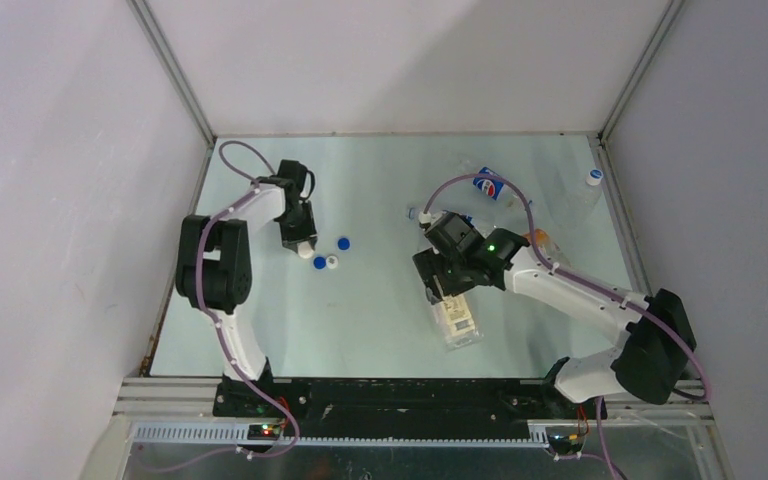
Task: Screw on the bottle caps
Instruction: Pick up the plastic bottle at the center of the board.
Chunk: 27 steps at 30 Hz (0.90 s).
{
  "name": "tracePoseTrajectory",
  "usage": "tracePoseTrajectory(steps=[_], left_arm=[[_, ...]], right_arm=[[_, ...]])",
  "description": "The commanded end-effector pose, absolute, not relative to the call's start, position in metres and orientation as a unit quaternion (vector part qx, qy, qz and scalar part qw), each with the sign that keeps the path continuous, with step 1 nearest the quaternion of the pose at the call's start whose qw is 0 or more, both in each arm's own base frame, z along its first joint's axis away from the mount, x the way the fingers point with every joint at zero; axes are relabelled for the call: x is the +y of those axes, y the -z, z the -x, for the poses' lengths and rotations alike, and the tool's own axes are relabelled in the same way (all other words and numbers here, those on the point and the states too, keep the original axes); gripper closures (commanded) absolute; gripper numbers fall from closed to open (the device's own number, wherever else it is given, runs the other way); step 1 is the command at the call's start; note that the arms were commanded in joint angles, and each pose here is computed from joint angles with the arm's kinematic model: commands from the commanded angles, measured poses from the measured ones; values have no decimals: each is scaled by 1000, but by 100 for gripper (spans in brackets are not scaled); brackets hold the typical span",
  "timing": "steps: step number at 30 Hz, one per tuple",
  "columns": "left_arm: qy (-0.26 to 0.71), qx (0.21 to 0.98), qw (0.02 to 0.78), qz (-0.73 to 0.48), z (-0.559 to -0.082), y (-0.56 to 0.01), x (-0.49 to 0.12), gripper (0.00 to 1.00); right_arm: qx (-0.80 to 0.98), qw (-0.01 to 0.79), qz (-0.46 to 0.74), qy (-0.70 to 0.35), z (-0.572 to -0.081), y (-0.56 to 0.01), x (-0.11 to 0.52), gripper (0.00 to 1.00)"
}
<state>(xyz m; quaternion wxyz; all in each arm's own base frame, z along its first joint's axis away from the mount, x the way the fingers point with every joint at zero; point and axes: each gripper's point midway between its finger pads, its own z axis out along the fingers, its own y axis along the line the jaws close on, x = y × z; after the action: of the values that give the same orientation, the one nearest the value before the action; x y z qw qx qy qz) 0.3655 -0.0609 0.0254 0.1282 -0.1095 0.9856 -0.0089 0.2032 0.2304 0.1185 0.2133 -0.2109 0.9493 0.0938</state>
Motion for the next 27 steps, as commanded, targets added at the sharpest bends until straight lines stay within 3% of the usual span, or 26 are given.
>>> tracePoseTrajectory(steps=[1,10,21,27], left_arm=[[27,980,170,95,-368,-58,-62,69],[70,977,197,48,-344,-85,-101,72],[136,966,192,-106,-297,-74,-257,69],[146,962,184,-139,-281,-52,-298,64]], right_arm=[[942,251,196,-101,-211,-138,227,65],[943,264,177,-102,-206,-147,215,66],[935,307,128,-125,-203,-162,201,67],[928,335,82,-137,-206,-172,188,69]])
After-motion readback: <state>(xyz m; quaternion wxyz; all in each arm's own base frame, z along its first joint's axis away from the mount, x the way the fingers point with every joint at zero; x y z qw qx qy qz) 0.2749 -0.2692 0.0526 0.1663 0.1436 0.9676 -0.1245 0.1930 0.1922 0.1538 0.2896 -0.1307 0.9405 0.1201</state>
